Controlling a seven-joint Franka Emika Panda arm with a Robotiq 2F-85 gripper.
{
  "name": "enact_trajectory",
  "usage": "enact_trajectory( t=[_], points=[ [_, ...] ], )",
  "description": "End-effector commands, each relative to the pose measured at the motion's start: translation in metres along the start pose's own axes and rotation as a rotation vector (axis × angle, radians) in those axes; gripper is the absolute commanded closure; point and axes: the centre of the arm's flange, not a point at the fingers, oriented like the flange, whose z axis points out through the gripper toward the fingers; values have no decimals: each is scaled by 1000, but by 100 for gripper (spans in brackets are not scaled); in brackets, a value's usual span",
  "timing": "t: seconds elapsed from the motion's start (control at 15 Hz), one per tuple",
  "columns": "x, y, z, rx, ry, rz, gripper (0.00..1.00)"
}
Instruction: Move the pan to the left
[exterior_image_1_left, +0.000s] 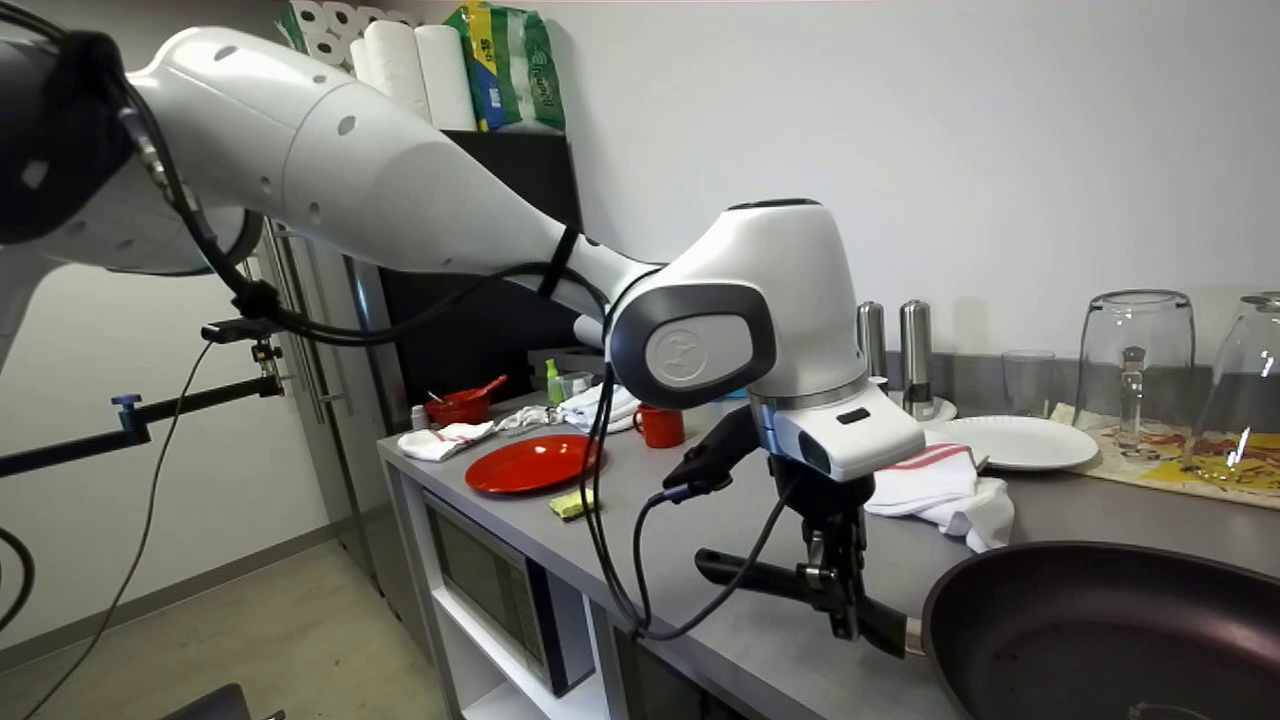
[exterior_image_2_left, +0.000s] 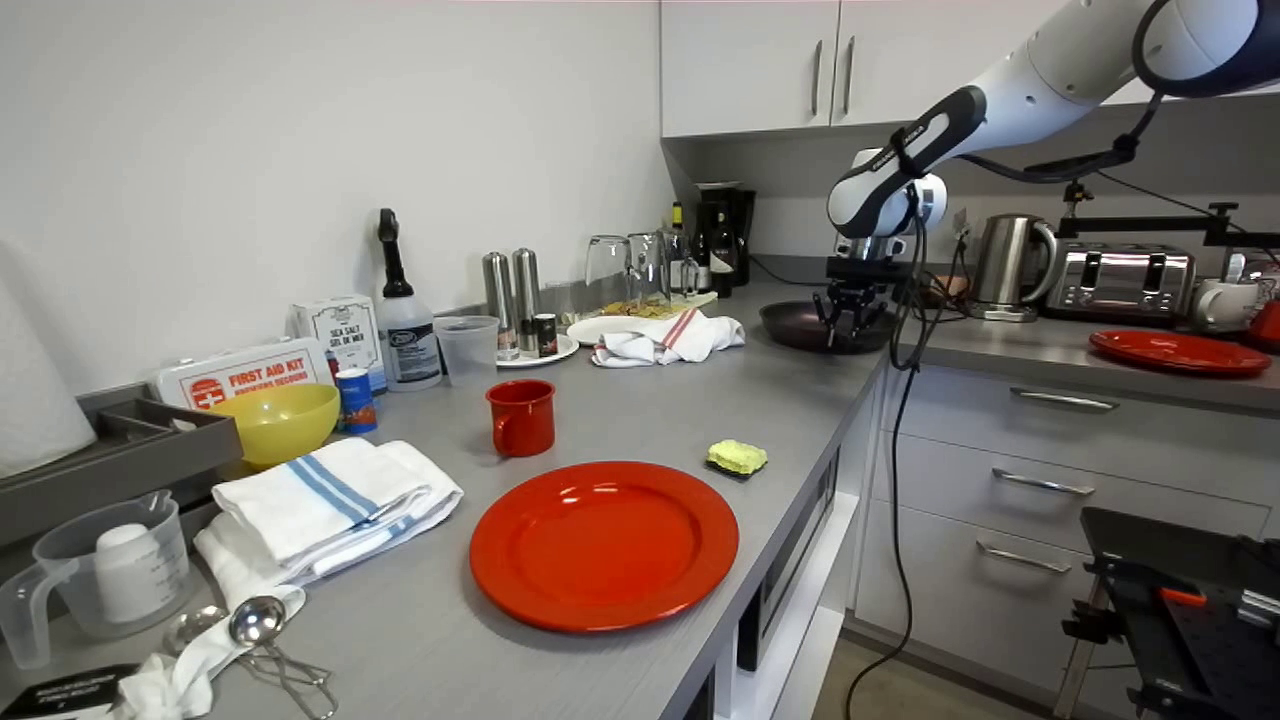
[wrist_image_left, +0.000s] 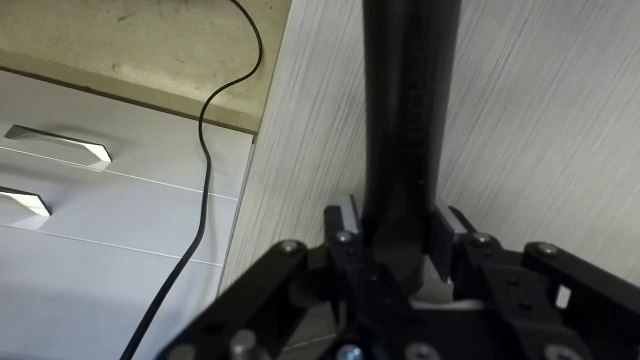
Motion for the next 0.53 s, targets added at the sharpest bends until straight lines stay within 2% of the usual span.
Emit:
enact_trajectory(
  t=[0.0, 0.2, 0.47],
  points=[
    [11, -2, 5, 17, -8, -6, 89],
    [12, -3, 1, 16, 10, -15, 89],
    [7, -7, -29, 58, 123, -76, 89]
  ],
)
